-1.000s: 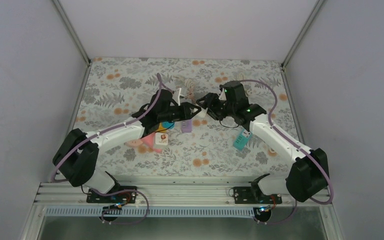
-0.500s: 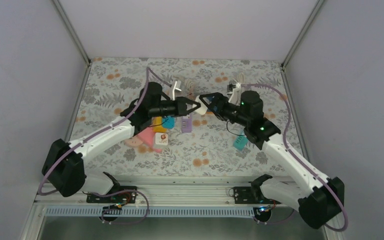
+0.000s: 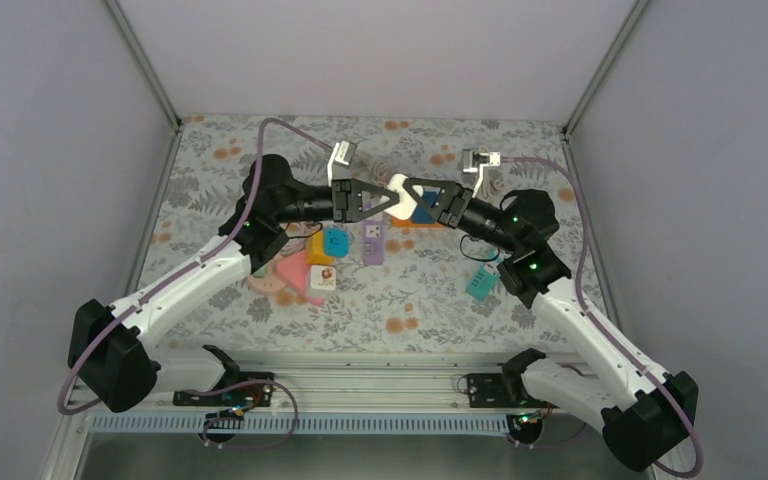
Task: Insert the plug
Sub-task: Pick up the plug from the center of the board.
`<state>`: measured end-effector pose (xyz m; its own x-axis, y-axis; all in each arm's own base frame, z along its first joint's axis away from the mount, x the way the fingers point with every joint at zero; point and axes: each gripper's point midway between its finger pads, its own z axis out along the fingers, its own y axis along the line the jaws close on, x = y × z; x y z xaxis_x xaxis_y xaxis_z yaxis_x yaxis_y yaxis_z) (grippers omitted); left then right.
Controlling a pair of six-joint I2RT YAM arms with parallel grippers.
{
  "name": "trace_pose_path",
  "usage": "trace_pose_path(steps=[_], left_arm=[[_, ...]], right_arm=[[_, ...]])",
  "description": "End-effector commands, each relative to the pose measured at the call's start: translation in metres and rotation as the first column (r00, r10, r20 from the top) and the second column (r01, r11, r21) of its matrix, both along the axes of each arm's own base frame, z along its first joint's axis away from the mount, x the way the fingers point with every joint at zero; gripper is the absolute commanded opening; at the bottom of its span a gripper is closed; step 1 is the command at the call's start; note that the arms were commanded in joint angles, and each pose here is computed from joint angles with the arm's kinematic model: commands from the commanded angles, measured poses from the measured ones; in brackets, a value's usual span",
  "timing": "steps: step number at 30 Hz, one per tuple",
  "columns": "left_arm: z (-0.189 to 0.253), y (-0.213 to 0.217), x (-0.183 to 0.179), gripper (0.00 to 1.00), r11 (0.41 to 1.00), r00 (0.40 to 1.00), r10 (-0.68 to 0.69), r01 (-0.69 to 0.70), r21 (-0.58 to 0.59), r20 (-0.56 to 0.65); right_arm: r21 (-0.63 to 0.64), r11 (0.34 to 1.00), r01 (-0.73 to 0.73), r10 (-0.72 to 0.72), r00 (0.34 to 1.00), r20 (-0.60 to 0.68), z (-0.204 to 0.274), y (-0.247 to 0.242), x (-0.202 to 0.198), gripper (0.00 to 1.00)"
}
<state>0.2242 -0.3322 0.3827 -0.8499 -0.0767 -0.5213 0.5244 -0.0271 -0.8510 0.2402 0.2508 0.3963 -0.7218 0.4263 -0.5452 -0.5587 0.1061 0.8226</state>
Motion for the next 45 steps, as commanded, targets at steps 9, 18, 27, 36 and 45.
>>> trace_pose_path(steps=[9,18,27,36,45], left_arm=[[0.034,0.015,-0.022,0.2,0.997,0.992,-0.006,0.016,-0.078,0.128],[0.024,0.012,-0.02,0.34,0.997,0.994,-0.021,0.029,-0.067,0.109],[0.02,0.012,-0.016,0.22,0.997,0.995,-0.002,0.01,-0.076,0.102],[0.017,0.01,-0.011,0.09,0.996,0.997,-0.002,0.009,-0.091,0.071],[0.009,0.007,-0.009,0.08,0.996,1.0,-0.02,0.022,-0.084,0.025]], right_arm=[[0.046,0.999,-0.01,0.007,0.998,0.057,0.032,-0.003,-0.008,0.03],[0.059,0.998,0.006,-0.011,0.996,0.088,0.037,-0.008,-0.011,0.04],[0.058,0.998,-0.02,0.015,0.996,0.088,0.033,-0.005,-0.013,0.03],[0.012,0.998,-0.069,0.068,0.997,0.029,0.012,0.009,-0.007,0.48],[-0.005,0.997,-0.081,0.081,0.997,0.019,0.006,0.018,-0.004,0.36]])
